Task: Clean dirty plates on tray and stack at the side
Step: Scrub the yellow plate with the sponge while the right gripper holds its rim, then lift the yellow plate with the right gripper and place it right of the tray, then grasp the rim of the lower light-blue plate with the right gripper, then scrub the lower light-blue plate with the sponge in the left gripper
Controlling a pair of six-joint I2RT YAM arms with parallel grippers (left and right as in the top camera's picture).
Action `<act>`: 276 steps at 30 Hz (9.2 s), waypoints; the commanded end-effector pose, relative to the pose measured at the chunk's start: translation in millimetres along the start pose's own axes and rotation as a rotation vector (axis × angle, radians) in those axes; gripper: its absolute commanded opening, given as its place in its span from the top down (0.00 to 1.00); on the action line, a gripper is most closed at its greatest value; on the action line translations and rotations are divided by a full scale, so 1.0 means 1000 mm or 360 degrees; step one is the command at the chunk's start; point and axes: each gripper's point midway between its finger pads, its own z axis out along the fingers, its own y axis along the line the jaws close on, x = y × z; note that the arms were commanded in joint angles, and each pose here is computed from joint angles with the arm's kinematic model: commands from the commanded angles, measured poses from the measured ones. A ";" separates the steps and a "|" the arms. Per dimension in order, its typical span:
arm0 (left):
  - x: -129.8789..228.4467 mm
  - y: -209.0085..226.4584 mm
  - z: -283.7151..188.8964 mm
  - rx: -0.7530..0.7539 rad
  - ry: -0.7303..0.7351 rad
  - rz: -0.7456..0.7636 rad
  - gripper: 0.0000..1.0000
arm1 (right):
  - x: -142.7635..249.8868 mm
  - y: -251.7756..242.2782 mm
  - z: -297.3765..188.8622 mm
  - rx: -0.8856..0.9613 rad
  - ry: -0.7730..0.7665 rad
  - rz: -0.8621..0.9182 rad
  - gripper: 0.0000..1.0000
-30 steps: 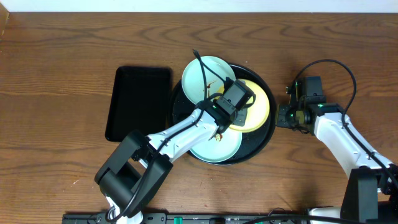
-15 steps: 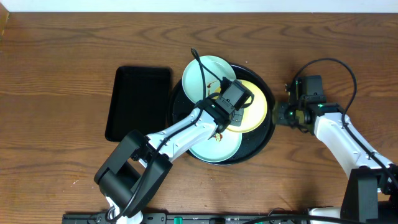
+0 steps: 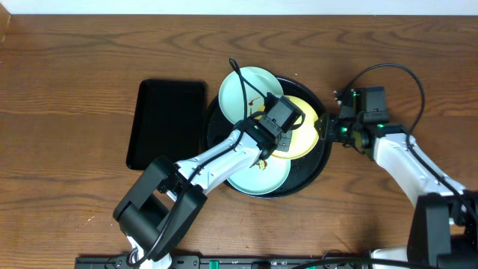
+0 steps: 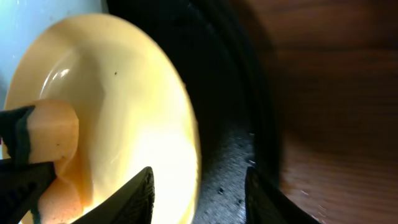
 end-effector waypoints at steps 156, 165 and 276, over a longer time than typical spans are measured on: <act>0.032 0.269 -0.047 -0.0344 0.0452 -0.0403 0.92 | -0.036 -0.098 -0.079 0.0377 -0.0277 0.0090 0.46; 0.056 0.269 -0.031 -0.0334 0.0464 -0.0412 0.92 | -0.020 0.005 -0.057 -0.0139 -0.0155 -0.0225 0.44; 0.023 0.004 -0.039 0.0491 0.0254 -0.0315 0.92 | 0.102 0.034 0.046 0.0158 0.0536 -0.0348 0.99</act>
